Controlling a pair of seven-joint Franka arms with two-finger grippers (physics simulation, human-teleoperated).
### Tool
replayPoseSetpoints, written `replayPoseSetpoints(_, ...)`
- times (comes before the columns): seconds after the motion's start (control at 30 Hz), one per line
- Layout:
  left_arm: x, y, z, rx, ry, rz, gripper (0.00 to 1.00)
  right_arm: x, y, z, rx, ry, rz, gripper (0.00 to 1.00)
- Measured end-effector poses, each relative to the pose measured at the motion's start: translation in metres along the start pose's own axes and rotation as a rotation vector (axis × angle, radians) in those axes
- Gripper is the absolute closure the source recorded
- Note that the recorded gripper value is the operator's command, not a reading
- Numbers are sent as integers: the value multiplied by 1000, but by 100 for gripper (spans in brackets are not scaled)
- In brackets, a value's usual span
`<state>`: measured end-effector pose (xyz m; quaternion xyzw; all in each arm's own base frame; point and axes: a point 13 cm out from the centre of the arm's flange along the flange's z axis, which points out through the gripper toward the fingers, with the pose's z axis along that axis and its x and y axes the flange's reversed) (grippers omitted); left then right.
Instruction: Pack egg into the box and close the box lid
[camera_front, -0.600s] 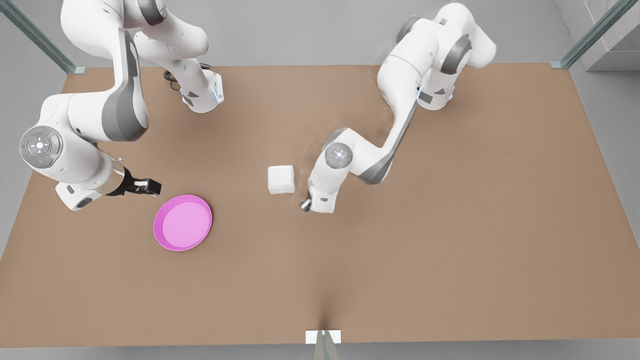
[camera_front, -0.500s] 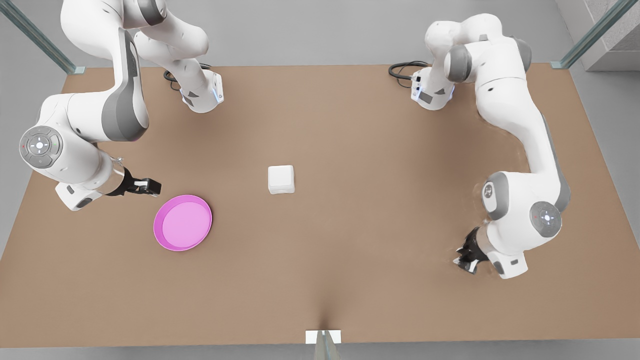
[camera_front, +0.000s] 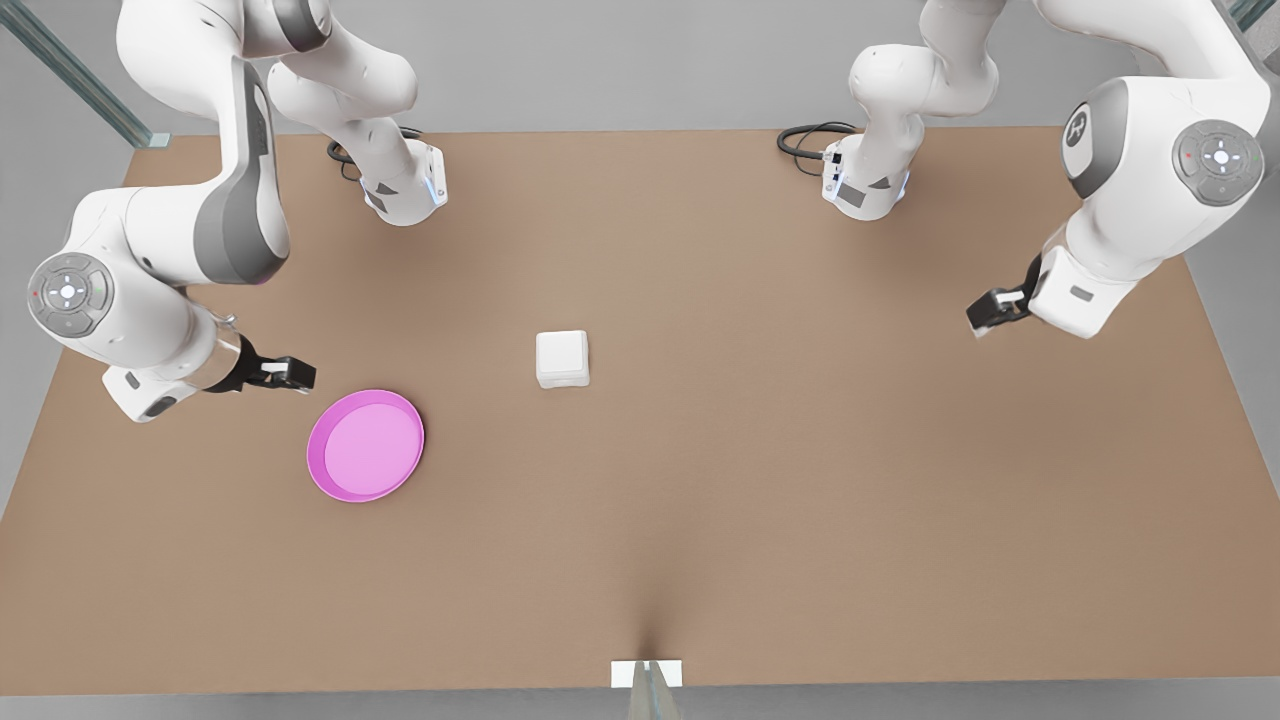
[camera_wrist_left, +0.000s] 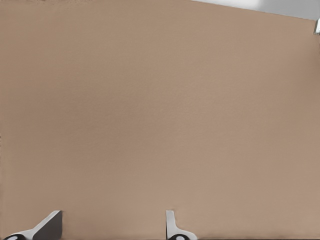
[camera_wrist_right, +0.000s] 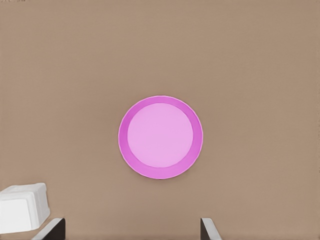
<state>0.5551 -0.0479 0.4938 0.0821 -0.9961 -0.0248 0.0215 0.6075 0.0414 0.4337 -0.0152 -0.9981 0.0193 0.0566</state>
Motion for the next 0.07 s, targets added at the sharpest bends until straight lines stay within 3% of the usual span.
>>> replayPoseSetpoints(0.07, 0, 6, 1, -4, 5, 54, 0, 0, 0, 0, -1, 0, -1, 0)
